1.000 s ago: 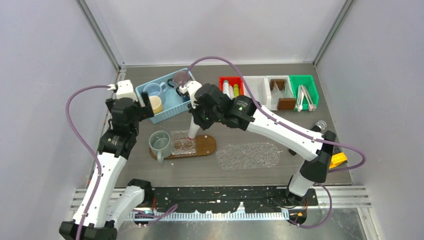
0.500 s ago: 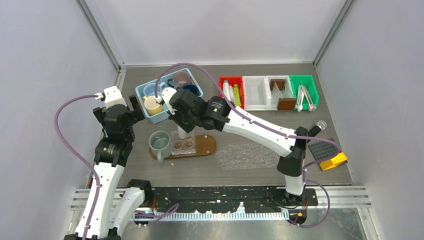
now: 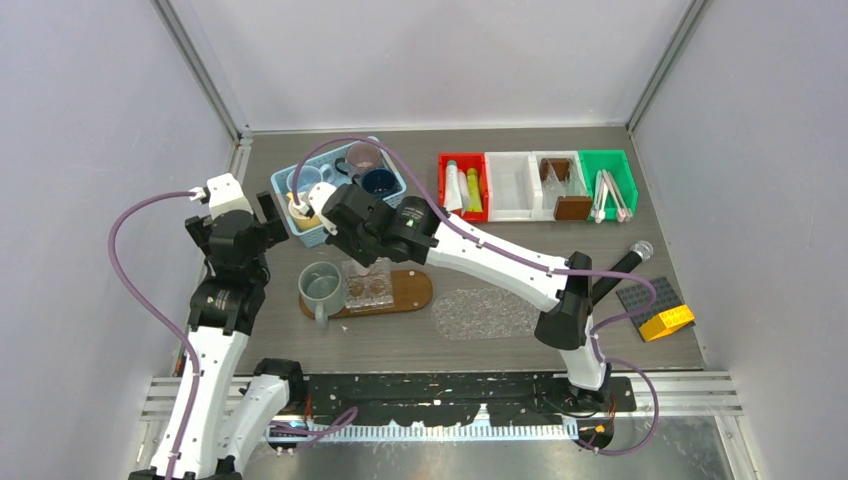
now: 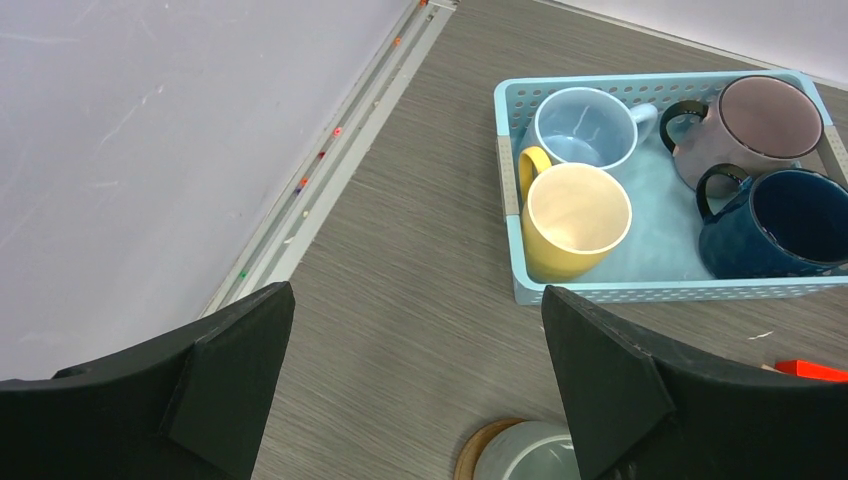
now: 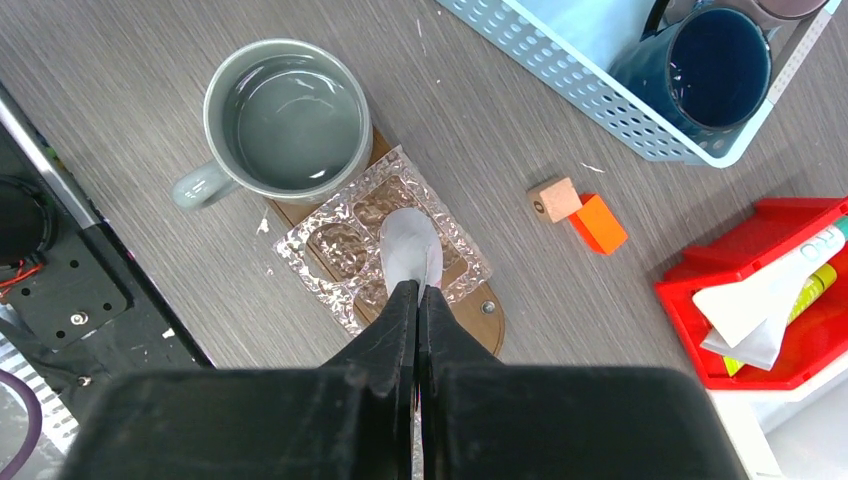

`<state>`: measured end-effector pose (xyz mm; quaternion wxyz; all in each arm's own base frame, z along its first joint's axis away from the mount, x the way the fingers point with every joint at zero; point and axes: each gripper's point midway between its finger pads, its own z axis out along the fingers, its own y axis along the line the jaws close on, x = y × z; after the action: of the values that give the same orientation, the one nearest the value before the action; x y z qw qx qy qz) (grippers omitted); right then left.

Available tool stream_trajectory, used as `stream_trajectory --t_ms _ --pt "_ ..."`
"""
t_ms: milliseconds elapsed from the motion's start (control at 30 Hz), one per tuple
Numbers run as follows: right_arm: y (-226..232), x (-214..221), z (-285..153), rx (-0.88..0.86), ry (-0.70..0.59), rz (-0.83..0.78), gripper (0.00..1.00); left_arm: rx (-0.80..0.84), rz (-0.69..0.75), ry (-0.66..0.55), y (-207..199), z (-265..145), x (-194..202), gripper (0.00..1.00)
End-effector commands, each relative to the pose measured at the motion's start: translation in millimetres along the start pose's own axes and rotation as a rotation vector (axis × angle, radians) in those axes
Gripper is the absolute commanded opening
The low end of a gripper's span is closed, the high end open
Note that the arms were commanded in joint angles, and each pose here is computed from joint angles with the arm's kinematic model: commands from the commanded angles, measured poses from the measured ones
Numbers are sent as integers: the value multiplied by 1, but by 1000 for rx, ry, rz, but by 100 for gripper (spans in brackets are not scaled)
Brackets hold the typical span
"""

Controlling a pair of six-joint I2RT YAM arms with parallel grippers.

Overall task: Prepare toiletry sets of a toothbrush and toothpaste on the tray
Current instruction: Place the toothpaste in the toothpaste holder.

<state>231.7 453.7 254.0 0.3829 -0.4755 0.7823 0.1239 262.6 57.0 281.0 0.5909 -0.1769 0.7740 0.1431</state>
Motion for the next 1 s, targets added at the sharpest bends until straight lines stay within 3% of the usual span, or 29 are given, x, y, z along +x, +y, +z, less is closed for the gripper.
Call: stream_trajectory --t_ms 0,967 --pt "-2 -24 -13 16 -75 -16 1 -6 -7 -28 2 -2 -7 99" --pt "19 3 39 -8 -63 -20 1 7 -3 -22 -1 -1 -5 99"
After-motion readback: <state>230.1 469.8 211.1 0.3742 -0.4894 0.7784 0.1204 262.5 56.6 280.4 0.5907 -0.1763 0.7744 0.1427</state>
